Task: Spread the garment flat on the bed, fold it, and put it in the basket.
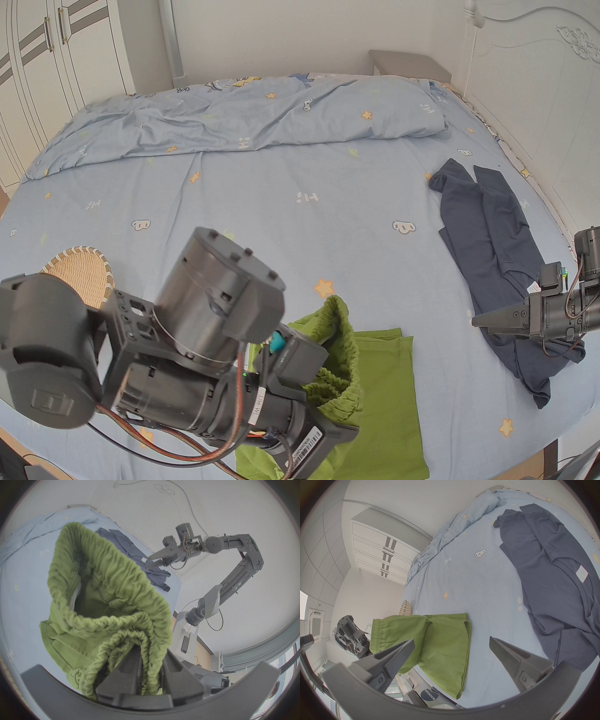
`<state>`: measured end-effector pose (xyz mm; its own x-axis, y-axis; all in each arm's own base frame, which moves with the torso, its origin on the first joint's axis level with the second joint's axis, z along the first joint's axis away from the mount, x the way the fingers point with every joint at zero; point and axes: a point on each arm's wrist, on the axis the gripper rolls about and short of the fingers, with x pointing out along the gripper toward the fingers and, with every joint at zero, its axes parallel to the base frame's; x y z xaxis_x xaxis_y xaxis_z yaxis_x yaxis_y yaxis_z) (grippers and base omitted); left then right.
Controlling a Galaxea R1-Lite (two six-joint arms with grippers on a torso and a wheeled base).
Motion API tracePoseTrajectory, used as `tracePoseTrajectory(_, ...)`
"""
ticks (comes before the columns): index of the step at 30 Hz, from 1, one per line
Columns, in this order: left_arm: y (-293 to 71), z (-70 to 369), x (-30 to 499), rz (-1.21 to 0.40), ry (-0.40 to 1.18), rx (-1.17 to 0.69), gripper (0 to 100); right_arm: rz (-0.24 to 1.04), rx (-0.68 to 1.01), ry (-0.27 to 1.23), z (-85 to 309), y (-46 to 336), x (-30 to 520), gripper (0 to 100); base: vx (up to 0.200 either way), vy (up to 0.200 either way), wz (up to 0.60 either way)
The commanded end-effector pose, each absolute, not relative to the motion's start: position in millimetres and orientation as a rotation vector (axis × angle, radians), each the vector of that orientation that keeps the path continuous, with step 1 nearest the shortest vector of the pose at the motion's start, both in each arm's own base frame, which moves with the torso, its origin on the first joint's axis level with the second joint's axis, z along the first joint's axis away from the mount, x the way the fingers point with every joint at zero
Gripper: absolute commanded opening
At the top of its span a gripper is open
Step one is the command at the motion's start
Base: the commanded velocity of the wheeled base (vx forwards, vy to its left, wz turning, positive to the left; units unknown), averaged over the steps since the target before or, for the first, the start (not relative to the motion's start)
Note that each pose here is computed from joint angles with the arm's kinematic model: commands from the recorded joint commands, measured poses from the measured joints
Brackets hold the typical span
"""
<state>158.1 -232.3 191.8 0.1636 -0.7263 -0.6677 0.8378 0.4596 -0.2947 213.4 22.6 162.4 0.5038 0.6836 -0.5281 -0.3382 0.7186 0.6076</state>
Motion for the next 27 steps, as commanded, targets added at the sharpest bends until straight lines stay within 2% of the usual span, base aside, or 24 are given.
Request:
tracePoseTrajectory(1, -243, 174, 161, -1.118, 0.910, 0.183, 0, 0.643, 0.464, 0.833, 162, 22, 214, 100, 0.000, 0.000, 0.00)
tracePoseTrajectory(5, -247, 165, 166, -1.109, 0.925, 0.187, 0, 0.644, 0.464, 0.835, 162, 23, 214, 100, 0.000, 0.000, 0.00)
tracePoseTrajectory(6, -249, 163, 168, -1.103, 0.921, 0.186, 100, 0.645, 0.464, 0.837, 162, 23, 214, 100, 0.000, 0.000, 0.00)
tracePoseTrajectory(16, -269, 140, 171, -1.127, 0.847, 0.167, 100, 0.645, 0.463, 0.841, 161, 23, 214, 100, 0.000, 0.000, 0.00)
tracePoseTrajectory(21, -272, 135, 169, -1.139, 0.756, 0.040, 100, 0.645, 0.463, 0.845, 160, 23, 215, 100, 0.000, 0.000, 0.00)
tracePoseTrajectory(27, -264, 140, 181, -1.073, 0.737, -0.101, 100, 0.651, 0.463, 0.847, 160, 24, 213, 100, 0.000, 0.000, 0.00)
